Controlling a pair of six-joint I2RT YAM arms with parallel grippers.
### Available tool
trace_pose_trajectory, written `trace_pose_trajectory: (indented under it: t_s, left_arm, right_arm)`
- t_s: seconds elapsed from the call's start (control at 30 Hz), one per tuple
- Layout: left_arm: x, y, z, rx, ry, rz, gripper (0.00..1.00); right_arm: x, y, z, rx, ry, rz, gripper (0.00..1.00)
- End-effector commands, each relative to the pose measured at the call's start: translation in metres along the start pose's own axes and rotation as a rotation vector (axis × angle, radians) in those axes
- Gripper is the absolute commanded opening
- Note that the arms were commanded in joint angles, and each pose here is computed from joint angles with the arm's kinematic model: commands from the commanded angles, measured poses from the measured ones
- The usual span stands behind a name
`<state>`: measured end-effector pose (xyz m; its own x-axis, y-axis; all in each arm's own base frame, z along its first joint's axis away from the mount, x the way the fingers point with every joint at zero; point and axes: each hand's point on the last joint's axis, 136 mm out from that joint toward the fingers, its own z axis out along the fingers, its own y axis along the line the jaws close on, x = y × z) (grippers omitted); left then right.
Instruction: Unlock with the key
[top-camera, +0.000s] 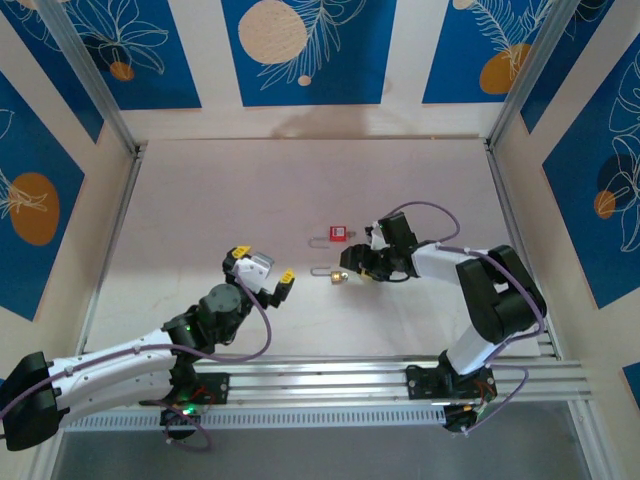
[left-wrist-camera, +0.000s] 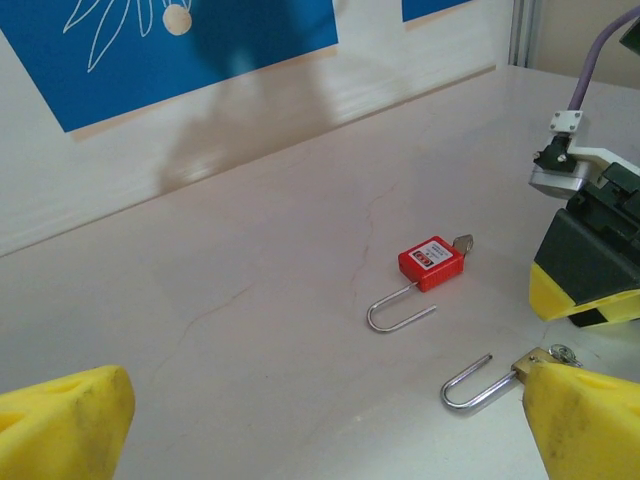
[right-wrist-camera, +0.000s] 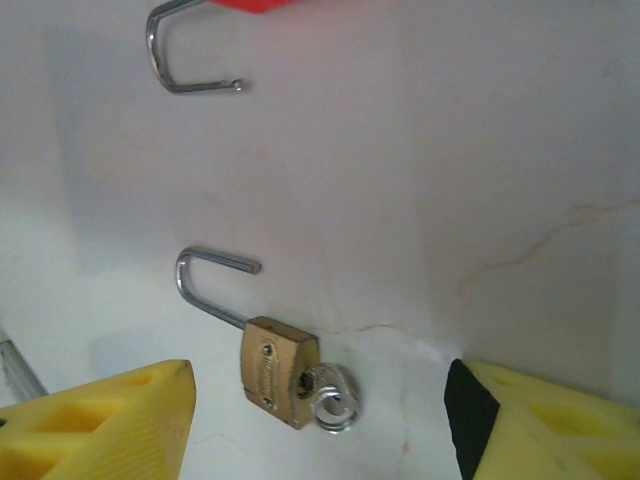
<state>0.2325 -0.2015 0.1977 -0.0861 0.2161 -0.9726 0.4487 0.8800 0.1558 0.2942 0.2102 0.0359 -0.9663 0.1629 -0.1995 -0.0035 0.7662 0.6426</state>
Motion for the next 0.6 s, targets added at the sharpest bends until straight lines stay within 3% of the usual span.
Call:
trace_pose_trajectory:
  t_s: [0.0,0.33,0.57]
  left_arm:
    - [0.001,-0.002,-0.002,0.018,0.001,-0.016,0.99]
    - [0.002,-0.004,-0.001,0.026,0.010,-0.011,1.00]
    - [-0.009,0.001,0.000,0.000,0.003,0.001,1.00]
  right_arm:
    - [0.002,-0.019,-0.012,0.121,-0.001,-0.014,0.71]
    - [-0.007,0.000,-0.030,0.116,-0.032,-0.071,0.76]
    - [-0.023,0.018,-0.054,0.113,-0.132,-0.118,0.76]
